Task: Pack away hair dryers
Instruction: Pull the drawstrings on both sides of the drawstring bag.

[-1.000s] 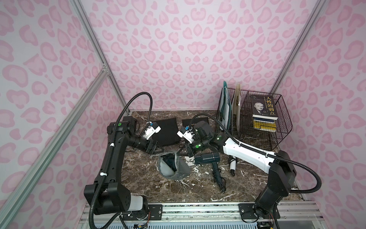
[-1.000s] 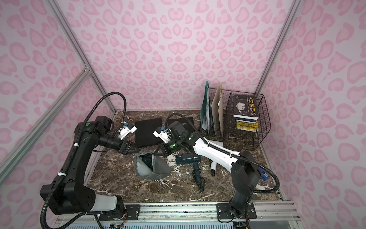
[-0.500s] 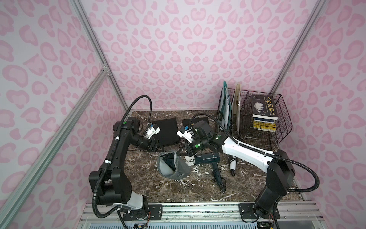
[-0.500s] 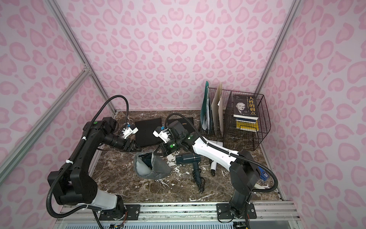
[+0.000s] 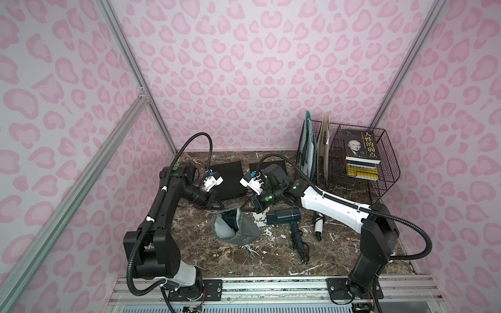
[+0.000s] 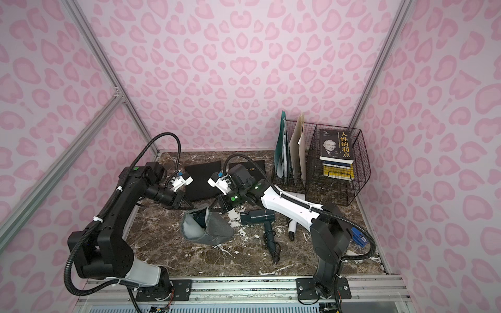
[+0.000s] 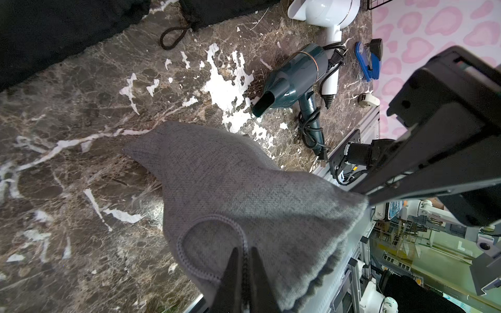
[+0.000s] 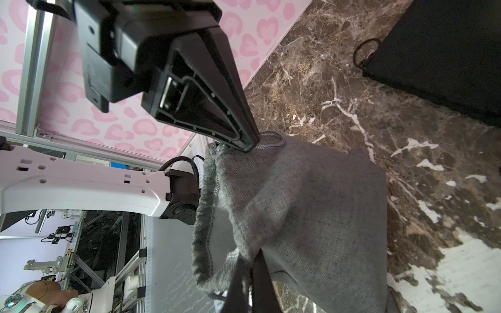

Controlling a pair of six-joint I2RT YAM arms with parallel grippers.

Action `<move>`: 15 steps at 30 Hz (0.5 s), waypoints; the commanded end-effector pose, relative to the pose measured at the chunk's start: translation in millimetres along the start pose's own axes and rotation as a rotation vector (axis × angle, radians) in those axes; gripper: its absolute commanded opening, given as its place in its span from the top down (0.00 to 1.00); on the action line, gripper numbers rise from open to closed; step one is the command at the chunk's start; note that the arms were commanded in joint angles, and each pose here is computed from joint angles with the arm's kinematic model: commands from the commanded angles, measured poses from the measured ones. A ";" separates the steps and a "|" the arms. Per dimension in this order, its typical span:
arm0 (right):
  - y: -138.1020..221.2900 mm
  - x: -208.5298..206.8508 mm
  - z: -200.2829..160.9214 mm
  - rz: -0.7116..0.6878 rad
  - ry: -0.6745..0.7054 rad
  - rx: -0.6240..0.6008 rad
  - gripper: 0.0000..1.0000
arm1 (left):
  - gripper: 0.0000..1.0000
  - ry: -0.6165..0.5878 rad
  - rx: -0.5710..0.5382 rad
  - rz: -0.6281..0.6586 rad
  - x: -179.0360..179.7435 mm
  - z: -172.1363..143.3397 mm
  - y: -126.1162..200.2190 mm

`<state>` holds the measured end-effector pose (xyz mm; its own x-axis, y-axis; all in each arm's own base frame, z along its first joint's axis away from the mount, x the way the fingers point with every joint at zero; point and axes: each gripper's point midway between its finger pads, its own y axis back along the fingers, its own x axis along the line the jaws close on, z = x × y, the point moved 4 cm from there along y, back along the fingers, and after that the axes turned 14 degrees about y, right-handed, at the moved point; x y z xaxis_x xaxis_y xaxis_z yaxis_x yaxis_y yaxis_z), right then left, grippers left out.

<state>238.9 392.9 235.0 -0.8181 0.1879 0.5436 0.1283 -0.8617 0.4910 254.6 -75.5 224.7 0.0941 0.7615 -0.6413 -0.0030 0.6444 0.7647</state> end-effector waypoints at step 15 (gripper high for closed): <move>-1.9 -14.9 -0.3 -0.006 0.009 0.010 1.00 | 0.98 -0.104 -0.199 0.013 -45.4 20.4 55.7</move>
<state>249.1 390.8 229.0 -0.8210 0.1973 0.5357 0.1201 -0.8577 0.5000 273.7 -71.1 288.4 0.2012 0.7924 -0.5759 -0.1984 0.6087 0.7682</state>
